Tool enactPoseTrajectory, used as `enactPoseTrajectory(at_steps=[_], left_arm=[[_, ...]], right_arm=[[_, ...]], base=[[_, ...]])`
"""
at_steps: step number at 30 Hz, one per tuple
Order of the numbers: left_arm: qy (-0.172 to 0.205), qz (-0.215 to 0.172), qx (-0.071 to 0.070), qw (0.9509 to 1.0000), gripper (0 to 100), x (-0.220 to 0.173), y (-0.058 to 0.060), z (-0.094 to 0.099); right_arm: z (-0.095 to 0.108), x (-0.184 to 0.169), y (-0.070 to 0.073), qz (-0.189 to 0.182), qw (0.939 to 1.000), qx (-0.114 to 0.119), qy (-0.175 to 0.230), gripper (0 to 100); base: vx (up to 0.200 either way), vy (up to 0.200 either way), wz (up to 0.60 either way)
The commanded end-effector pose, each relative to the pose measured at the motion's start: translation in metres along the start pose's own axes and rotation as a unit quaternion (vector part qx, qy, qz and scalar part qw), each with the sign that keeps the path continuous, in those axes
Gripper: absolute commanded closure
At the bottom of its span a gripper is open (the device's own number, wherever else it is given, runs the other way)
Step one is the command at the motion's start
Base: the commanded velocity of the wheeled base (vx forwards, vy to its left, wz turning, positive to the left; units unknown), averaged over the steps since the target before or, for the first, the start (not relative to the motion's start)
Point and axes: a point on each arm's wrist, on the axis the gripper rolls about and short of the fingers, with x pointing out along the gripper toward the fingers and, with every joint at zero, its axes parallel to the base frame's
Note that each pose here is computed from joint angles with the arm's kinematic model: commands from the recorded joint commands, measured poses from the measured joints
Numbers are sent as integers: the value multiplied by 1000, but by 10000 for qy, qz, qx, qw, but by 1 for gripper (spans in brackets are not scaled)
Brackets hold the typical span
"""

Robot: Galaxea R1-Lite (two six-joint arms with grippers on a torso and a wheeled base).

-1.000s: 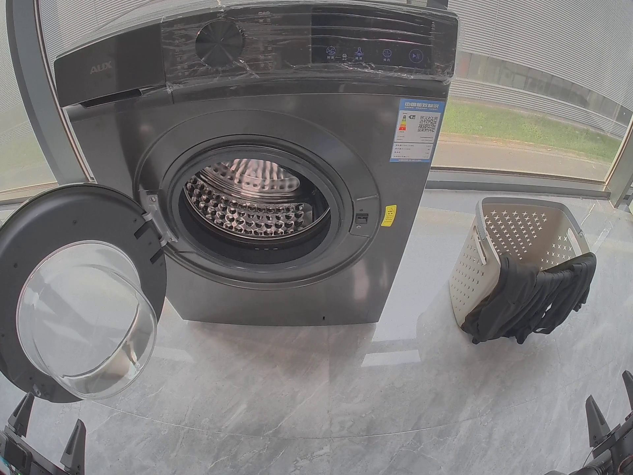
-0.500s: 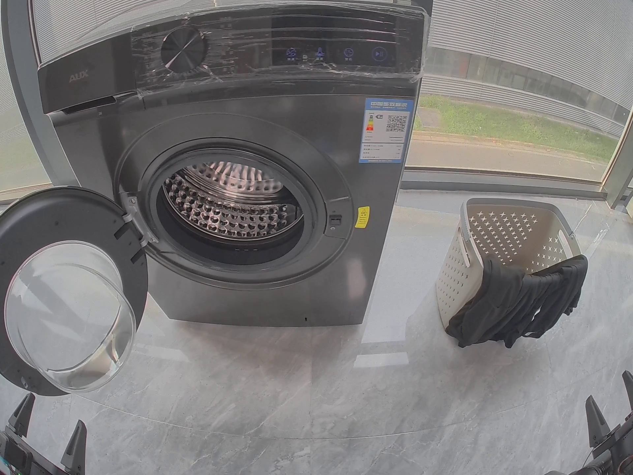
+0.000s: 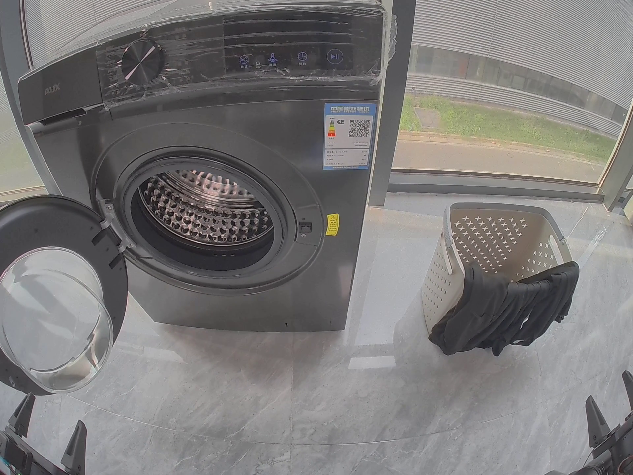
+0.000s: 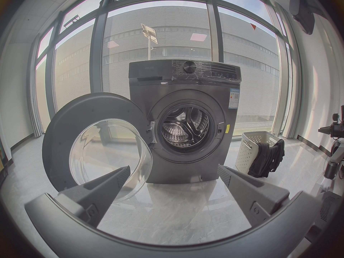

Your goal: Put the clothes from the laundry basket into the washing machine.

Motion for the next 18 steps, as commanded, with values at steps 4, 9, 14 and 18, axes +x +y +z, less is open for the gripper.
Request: enactPoseTrajectory(at_steps=[4, 9, 14, 18], left_arm=[[-15, -2, 7, 10000, 0, 0, 0, -4], [-15, -2, 7, 10000, 0, 0, 0, -4], [-15, 21, 7, 10000, 0, 0, 0, -4], [-7, 29, -1, 10000, 0, 0, 0, -5]], right_arm=[[-5, 0, 0, 3, 10000, -3, 15, 0], [-5, 0, 0, 3, 10000, -3, 15, 0], [-5, 0, 0, 3, 10000, -3, 15, 0], [-5, 0, 0, 3, 10000, -3, 15, 0]], base=[[200, 0, 0], [80, 0, 0], [0, 0, 0], [0, -150, 0]])
